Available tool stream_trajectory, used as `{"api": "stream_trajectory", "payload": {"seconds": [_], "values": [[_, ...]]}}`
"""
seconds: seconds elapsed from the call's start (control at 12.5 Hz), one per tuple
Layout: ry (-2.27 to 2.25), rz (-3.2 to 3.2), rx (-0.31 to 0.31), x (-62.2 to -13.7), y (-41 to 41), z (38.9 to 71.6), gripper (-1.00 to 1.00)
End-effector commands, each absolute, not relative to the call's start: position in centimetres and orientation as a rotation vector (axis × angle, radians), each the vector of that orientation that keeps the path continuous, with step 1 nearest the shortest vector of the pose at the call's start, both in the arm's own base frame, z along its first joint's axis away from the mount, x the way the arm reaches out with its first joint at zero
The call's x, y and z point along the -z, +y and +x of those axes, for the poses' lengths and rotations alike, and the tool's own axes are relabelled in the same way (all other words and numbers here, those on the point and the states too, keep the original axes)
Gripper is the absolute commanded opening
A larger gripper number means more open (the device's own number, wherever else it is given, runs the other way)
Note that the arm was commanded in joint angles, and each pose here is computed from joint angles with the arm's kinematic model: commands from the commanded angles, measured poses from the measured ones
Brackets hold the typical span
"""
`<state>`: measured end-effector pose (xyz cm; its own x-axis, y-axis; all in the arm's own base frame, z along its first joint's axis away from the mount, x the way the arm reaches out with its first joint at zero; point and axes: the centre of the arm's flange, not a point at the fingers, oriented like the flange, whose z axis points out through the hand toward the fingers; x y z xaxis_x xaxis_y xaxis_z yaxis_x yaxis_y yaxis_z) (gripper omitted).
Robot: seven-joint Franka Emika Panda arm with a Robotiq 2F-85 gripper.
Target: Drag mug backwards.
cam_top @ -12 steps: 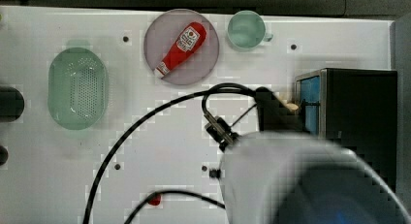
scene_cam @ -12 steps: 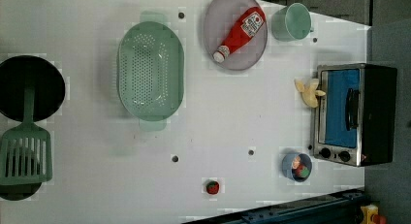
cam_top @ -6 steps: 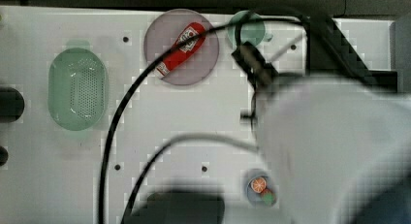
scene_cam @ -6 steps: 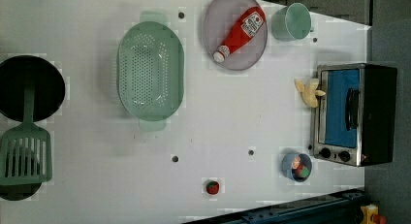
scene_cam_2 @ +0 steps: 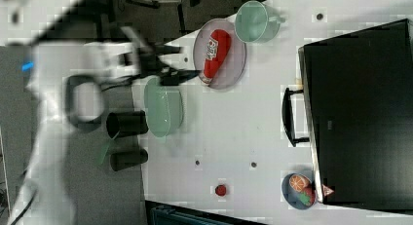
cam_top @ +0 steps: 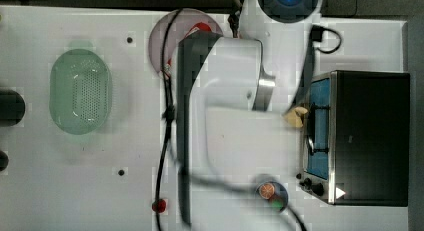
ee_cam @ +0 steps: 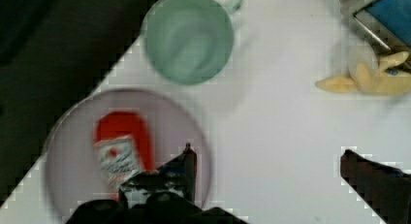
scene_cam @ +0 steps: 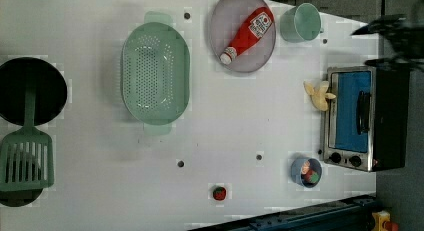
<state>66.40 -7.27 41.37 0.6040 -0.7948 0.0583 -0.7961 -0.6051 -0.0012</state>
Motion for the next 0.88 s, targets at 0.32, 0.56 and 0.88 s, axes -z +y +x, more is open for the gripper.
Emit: {"api": "stream_trajectory", "payload": {"seconds": [0.32,0.56,0.88], "values": [[-2.007,2.34,-0.161,-36.7,-10.7,71.6,1.0],[-2.062,2.324,-0.042,-30.8,-10.4,72.9,1.0],[-2.124,2.295,0.03,-26.0,-11.0,72.7,1.0]]}}
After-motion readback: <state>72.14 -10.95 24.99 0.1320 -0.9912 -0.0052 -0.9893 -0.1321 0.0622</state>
